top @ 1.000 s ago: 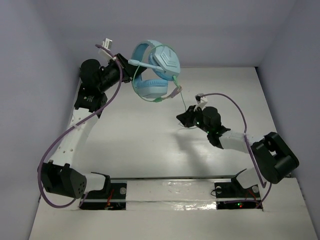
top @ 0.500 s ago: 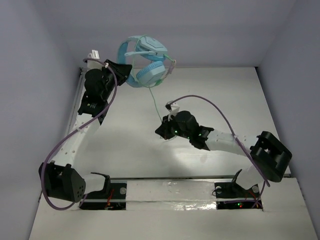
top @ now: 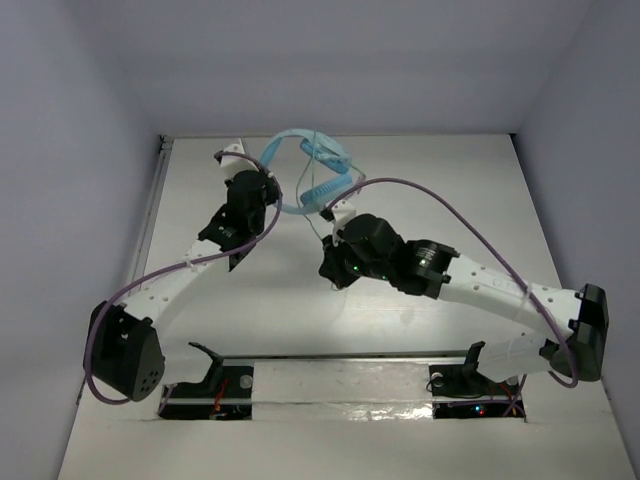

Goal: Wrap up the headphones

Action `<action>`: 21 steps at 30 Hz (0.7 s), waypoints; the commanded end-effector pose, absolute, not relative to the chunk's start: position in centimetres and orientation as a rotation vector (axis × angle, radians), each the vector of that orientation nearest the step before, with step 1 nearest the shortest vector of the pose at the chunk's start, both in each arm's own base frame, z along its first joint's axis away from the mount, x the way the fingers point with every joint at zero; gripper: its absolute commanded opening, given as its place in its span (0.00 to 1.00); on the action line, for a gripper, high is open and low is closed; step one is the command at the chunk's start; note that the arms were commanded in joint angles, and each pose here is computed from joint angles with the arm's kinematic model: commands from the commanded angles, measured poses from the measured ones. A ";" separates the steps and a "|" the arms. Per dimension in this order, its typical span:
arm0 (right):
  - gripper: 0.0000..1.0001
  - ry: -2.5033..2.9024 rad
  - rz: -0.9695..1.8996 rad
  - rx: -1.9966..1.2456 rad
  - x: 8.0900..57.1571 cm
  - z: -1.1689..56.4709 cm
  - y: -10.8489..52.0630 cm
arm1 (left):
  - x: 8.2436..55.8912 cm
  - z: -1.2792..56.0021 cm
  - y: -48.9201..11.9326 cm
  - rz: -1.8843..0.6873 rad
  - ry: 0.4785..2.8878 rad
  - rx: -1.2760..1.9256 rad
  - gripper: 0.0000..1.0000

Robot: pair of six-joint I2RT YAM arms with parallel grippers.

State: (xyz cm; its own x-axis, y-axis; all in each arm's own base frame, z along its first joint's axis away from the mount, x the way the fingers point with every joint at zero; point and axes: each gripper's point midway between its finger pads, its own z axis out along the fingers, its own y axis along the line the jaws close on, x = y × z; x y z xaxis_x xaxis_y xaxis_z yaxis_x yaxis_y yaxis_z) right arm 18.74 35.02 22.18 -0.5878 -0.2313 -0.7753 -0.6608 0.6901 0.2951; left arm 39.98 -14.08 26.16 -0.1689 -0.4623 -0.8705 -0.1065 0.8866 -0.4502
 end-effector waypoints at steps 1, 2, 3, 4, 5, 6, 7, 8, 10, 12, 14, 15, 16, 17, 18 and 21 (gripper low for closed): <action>0.00 2.153 0.587 -0.698 18.8 25.2 31.4 | 39.8 26.2 -13.9 -0.255 1.671 -0.440 0.00; 0.00 2.164 0.552 -0.701 18.8 25.4 30.6 | 39.1 25.3 -14.9 -0.228 1.697 -0.414 0.00; 0.00 2.158 0.522 -0.704 19.0 25.7 30.3 | 38.7 24.4 -15.5 -0.209 1.721 -0.390 0.00; 0.00 2.139 0.497 -0.687 19.5 26.8 29.9 | 38.5 23.4 -16.1 -0.187 1.748 -0.367 0.00; 0.00 2.154 0.457 -0.698 19.4 26.7 29.2 | 38.1 22.4 -16.3 -0.151 1.775 -0.347 0.00; 0.00 2.149 0.436 -0.694 19.6 27.0 28.9 | 37.4 21.7 -17.1 -0.143 1.796 -0.313 0.00; 0.00 2.144 0.408 -0.702 19.9 27.1 28.6 | 37.1 21.0 -17.6 -0.133 1.813 -0.288 0.00; 0.00 2.129 0.375 -0.683 20.4 27.8 28.2 | 36.7 20.4 -17.8 -0.118 1.833 -0.264 0.00; 0.00 2.115 0.348 -0.710 20.5 28.1 28.0 | 35.9 19.4 -18.5 -0.118 1.864 -0.222 0.00; 0.00 2.102 0.348 -0.743 20.5 28.7 28.2 | 35.3 19.0 -19.6 -0.134 1.883 -0.166 0.00; 0.00 2.129 0.282 -0.781 20.7 28.0 27.8 | 34.3 18.8 -20.7 -0.135 1.896 -0.109 0.00; 0.00 2.131 0.258 -0.770 21.0 28.5 27.6 | 34.0 18.8 -21.0 -0.131 1.902 -0.093 0.00; 0.00 2.135 0.209 -0.763 21.4 28.5 27.1 | 33.9 18.8 -20.7 -0.119 1.905 -0.091 0.00; 0.00 2.143 0.176 -0.772 21.4 28.4 26.6 | 33.4 18.4 -21.0 -0.122 1.921 -0.065 0.00; 0.00 2.131 0.159 -0.768 21.6 28.9 26.4 | 33.1 17.9 -21.1 -0.130 1.933 -0.041 0.00; 0.00 2.127 0.081 -0.747 22.2 29.6 25.3 | 32.0 17.1 -21.5 -0.135 1.954 0.012 0.00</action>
